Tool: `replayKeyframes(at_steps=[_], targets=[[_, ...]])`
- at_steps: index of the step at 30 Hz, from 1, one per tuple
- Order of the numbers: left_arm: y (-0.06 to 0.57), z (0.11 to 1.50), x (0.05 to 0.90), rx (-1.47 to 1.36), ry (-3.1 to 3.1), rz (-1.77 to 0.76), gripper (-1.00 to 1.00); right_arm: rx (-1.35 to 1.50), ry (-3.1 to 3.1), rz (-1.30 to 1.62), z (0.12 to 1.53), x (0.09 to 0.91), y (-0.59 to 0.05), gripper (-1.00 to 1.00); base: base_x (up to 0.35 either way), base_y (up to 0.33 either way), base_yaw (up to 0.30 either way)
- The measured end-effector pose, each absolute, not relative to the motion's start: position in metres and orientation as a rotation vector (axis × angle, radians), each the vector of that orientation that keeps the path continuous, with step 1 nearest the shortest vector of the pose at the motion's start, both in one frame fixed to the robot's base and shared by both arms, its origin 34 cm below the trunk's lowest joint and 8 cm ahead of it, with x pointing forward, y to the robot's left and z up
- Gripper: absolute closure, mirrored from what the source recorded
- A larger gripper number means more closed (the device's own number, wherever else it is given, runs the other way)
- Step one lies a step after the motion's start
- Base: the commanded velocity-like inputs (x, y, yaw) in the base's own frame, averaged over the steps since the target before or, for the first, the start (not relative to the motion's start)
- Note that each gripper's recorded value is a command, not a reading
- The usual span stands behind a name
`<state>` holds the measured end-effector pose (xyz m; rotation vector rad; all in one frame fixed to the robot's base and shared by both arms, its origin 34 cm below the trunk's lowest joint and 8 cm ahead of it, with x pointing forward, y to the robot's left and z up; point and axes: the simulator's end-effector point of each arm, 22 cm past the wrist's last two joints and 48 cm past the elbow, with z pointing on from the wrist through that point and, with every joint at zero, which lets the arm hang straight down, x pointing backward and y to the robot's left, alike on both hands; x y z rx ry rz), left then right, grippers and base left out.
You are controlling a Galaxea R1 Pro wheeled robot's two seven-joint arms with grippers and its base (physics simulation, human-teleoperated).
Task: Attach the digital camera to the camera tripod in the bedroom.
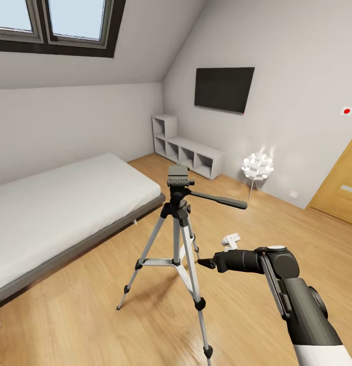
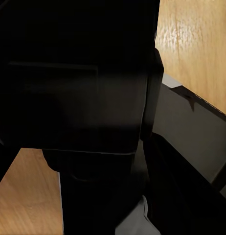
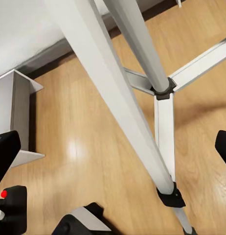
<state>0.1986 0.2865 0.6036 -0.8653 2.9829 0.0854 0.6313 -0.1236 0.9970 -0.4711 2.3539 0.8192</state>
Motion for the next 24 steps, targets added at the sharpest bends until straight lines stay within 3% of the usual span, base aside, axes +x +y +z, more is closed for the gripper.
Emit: replayKeyframes(at_steps=[16,24], targets=[[0.286,0.604,0.199,-0.867,2.982,0.086,1.0,-0.465,2.353,0.817,0.997,0.632,-0.119,-1.0,0.0,0.0,0.0],[0.284,0.604,0.204,-0.863,2.97,0.08,1.0,-0.454,2.308,0.828,0.999,0.639,-0.076,-1.0,0.0,0.0,0.0]])
